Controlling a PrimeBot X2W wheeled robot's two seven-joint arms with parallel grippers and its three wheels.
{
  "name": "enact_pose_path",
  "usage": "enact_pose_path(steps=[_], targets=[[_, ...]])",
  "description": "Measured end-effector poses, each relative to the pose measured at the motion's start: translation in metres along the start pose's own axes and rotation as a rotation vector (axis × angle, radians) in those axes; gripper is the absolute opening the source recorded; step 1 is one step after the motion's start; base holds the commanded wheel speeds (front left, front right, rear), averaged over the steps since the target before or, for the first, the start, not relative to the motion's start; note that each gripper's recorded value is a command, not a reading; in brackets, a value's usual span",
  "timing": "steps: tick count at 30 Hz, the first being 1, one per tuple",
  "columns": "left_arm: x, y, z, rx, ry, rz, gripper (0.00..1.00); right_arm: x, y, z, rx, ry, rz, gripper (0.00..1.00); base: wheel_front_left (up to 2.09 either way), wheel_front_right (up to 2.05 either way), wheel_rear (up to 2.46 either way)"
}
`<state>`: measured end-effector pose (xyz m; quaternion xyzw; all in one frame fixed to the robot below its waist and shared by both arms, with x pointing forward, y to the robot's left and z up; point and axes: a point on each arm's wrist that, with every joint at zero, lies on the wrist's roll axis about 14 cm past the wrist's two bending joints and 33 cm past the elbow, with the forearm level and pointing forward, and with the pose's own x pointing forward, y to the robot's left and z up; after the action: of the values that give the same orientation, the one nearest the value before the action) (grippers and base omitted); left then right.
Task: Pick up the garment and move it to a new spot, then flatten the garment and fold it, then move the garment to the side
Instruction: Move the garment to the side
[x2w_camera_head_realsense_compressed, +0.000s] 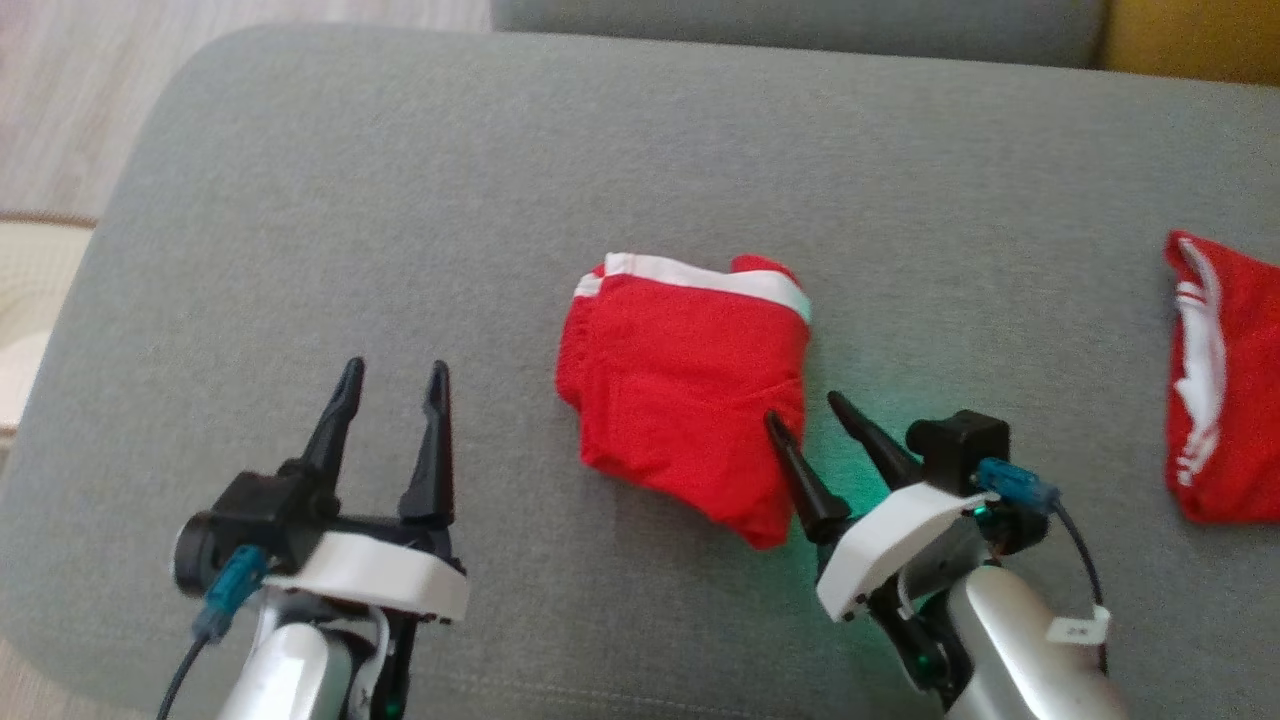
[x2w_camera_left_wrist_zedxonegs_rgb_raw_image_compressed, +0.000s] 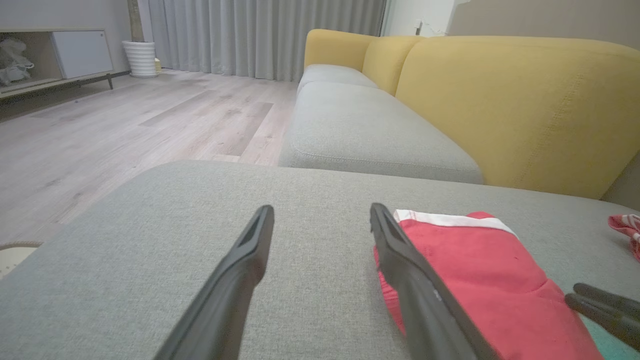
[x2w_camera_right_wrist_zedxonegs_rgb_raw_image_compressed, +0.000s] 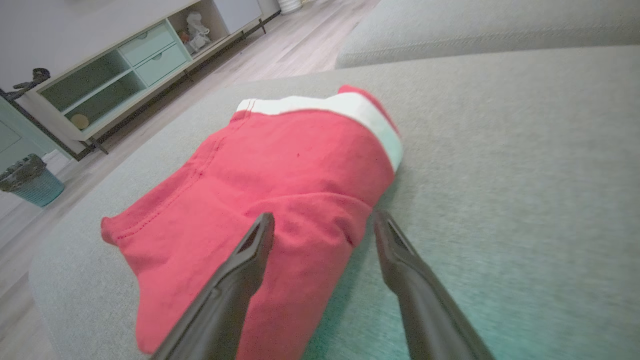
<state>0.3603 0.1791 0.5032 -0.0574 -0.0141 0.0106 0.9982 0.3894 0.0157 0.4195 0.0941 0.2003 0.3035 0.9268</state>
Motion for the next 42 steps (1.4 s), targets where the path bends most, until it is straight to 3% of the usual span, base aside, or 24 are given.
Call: enact_pose_path(steps=[7, 8, 9, 10, 11, 24, 34, 42], targets=[[-0.002, 0.002, -0.015, -0.014, 0.036, 0.016, 1.00, 0.009, 0.011, -0.053, 0.087, 0.192, 0.045, 1.00, 0.00, 0.00, 0.00], [-0.001, 0.001, -0.016, -0.014, 0.039, 0.016, 1.00, 0.010, 0.011, -0.054, 0.087, 0.199, 0.047, 0.92, 0.00, 0.00, 0.00], [-0.001, 0.001, -0.016, -0.015, 0.041, 0.015, 1.00, 0.011, 0.011, -0.053, 0.086, 0.204, 0.048, 0.47, 0.00, 0.00, 0.00], [0.000, 0.000, -0.016, -0.016, 0.037, 0.012, 1.00, 0.012, 0.010, -0.052, 0.084, 0.204, 0.048, 0.18, 0.00, 0.00, 0.00], [0.001, -0.002, -0.015, -0.018, 0.031, 0.007, 1.00, 0.013, 0.009, -0.051, 0.082, 0.204, 0.046, 0.00, 0.00, 0.00, 0.00], [0.019, -0.024, -0.010, -0.024, 0.005, -0.073, 1.00, -0.006, -0.017, -0.040, -0.076, 0.198, -0.028, 0.00, 0.00, 0.00, 0.00], [0.042, -0.076, -0.015, -0.050, 0.007, -0.235, 1.00, -0.087, -0.121, -0.007, -0.213, 0.202, -0.314, 0.00, 0.00, 0.00, 0.00], [0.053, -0.112, -0.027, -0.074, 0.034, -0.346, 1.00, -0.143, -0.196, 0.049, -0.259, 0.119, -0.554, 0.00, 0.00, 0.00, 0.00]])
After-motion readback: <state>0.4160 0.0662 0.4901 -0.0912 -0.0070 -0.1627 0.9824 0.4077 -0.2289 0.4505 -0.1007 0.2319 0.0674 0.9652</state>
